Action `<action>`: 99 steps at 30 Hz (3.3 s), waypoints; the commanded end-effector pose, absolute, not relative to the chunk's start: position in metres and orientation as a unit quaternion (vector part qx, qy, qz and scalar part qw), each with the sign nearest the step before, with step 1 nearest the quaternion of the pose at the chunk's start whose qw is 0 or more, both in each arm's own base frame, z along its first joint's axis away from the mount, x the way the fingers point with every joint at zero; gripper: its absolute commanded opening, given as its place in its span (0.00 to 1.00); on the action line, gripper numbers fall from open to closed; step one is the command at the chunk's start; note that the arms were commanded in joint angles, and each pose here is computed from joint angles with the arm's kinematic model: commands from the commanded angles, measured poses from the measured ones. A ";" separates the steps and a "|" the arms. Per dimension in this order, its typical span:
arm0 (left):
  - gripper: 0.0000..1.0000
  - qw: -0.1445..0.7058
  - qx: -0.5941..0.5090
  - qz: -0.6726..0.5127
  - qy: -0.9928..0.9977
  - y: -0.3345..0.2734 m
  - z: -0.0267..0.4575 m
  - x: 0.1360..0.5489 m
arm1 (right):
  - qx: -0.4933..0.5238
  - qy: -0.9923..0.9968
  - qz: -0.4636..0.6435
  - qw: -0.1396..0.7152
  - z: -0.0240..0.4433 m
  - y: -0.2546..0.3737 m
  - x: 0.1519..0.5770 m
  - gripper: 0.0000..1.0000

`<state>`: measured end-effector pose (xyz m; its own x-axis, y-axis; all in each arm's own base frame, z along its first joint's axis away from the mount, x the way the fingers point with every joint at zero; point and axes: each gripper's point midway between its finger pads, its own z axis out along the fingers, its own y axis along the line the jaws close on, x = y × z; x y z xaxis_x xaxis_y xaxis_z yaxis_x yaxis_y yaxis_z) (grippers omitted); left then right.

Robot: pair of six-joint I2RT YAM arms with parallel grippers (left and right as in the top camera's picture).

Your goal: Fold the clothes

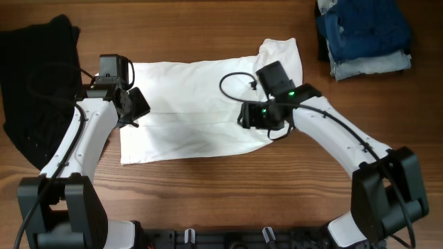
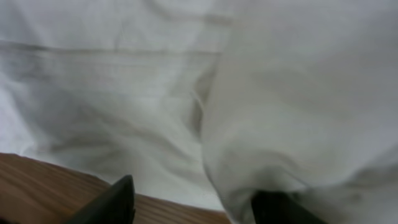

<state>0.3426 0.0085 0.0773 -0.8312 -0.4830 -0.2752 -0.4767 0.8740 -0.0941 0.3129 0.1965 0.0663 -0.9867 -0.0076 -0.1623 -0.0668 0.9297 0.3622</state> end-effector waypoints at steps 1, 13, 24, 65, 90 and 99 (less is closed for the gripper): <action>0.45 0.142 -0.241 -0.012 0.960 0.006 0.074 0.341 | 0.000 0.973 0.169 0.155 0.121 0.166 0.350 0.65; 0.45 0.144 -0.242 -0.013 0.960 0.006 0.074 0.342 | 0.122 0.977 0.141 0.103 0.101 0.061 0.335 0.55; 0.45 0.143 -0.241 -0.013 0.960 0.006 0.074 0.342 | 0.163 0.972 0.151 0.076 0.010 0.060 0.343 0.46; 0.44 0.146 -0.241 -0.013 0.959 0.006 0.074 0.343 | -0.131 0.947 0.272 0.111 0.107 0.227 0.286 0.61; 0.43 0.151 -0.241 -0.015 0.959 0.006 0.075 0.345 | 0.189 0.955 0.089 0.210 0.033 0.015 0.450 0.86; 0.43 0.151 -0.241 -0.015 0.959 0.006 0.075 0.345 | 0.190 0.961 0.090 0.182 -0.009 0.018 0.451 0.46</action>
